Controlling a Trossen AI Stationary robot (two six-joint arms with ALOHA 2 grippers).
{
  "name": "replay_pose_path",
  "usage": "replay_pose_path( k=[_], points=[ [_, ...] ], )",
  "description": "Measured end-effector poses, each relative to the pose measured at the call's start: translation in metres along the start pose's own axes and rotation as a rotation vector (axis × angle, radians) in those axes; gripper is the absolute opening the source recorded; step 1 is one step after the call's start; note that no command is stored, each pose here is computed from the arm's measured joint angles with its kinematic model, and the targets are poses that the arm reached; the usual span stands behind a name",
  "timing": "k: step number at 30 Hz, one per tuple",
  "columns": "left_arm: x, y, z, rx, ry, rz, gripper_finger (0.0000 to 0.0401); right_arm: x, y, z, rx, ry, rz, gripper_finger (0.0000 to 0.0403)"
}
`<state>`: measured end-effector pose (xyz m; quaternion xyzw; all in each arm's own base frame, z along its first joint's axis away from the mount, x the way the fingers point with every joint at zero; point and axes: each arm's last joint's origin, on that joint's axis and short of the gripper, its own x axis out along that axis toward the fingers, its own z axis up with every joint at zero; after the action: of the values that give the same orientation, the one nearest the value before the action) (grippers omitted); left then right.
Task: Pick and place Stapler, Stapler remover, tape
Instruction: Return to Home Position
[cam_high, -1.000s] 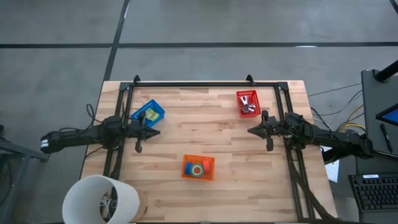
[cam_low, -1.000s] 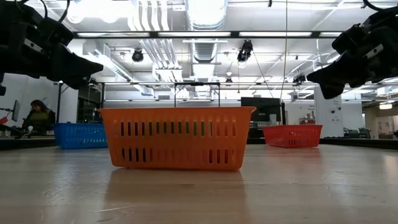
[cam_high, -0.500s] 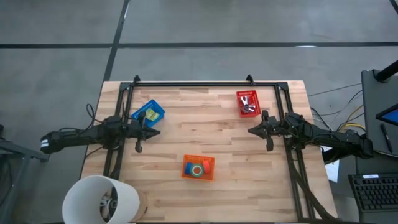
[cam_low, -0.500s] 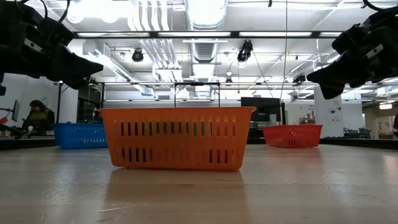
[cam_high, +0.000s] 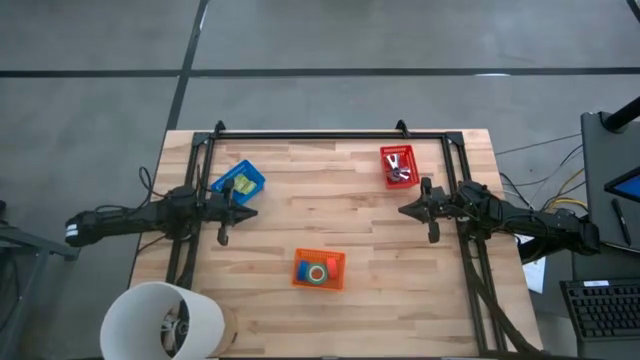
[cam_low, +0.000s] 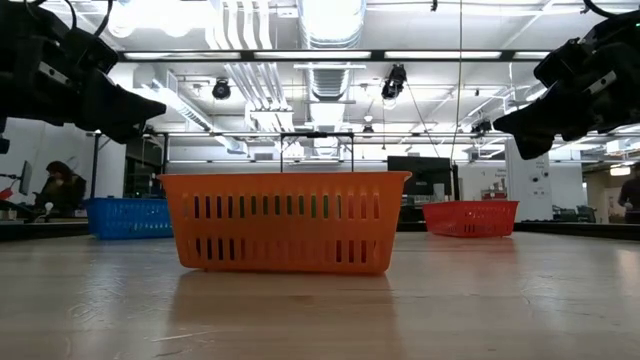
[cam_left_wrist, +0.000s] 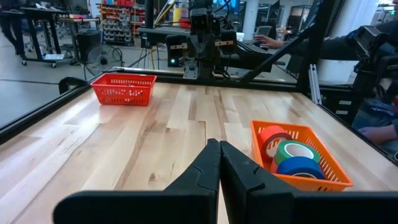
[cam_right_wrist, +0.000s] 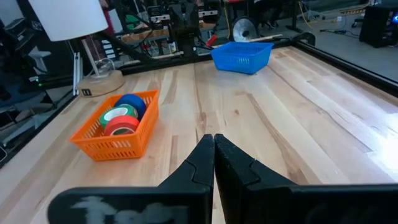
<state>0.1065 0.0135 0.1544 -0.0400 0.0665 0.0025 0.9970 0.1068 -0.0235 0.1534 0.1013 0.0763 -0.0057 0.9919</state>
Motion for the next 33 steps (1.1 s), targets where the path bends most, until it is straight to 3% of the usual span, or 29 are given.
replay_pose_path(
  k=[33],
  points=[
    [0.0000, 0.0000, 0.0000, 0.000, 0.000, 0.000, 0.0010, 0.0000, 0.0000, 0.0000, 0.000, 0.000, 0.000, 0.0008]
  ],
)
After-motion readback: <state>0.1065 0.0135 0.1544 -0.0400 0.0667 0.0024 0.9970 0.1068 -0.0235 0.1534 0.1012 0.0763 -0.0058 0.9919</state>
